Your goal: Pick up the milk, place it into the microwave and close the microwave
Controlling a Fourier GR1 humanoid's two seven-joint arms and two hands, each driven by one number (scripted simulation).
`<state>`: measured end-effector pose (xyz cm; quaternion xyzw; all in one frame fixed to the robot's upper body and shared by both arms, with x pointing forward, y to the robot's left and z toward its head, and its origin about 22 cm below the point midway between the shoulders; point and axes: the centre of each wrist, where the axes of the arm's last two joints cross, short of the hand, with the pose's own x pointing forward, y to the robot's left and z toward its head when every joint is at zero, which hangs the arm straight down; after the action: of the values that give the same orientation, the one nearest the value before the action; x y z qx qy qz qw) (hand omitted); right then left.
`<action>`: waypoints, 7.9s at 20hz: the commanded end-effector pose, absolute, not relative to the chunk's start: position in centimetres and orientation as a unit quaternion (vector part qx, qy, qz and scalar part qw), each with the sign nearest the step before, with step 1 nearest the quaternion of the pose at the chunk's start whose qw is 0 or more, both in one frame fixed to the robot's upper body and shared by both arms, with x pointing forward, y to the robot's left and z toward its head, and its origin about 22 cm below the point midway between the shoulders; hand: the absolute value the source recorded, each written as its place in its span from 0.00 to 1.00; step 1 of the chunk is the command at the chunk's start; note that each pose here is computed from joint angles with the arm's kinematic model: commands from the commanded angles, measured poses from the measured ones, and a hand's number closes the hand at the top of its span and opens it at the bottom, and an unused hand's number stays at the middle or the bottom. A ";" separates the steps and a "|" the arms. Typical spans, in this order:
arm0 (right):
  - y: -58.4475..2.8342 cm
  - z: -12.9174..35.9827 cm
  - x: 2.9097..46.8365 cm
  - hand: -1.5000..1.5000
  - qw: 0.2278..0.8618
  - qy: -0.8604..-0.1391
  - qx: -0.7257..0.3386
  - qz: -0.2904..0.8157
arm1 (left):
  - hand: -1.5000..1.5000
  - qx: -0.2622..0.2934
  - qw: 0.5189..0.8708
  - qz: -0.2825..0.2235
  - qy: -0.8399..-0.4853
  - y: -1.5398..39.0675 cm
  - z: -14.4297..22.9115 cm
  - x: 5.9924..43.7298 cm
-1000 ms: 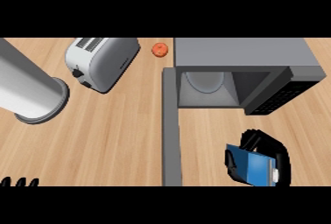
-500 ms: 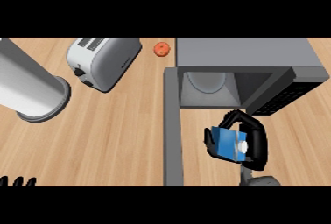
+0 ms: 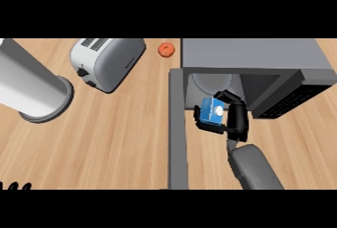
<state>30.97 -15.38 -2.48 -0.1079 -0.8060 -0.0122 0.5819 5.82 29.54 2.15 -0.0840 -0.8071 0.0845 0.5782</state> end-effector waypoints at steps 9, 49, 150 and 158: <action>-16.4 -4.8 37.3 1.00 0.615 -0.770 -0.166 0.004 | 0.00 -0.088 0.579 0.082 -0.806 30.1 2.0 7.0; -22.7 1.4 42.9 1.00 0.458 -0.765 -0.452 0.030 | 0.00 -0.121 0.588 0.051 -0.798 32.2 0.8 8.3; -40.9 -11.9 11.9 0.00 0.607 -0.785 -0.110 -0.054 | 1.00 -0.172 0.625 -0.282 -0.708 15.7 -2.0 22.2; -42.3 -10.8 12.5 0.00 0.598 -0.794 -0.096 -0.057 | 1.00 -0.249 0.653 -0.440 -0.564 9.8 -5.7 21.6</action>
<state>12.43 -42.24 -10.67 -0.1214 -0.7837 -0.0559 0.6065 22.23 12.30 -4.20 -0.2227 -0.6266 -0.3686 0.6495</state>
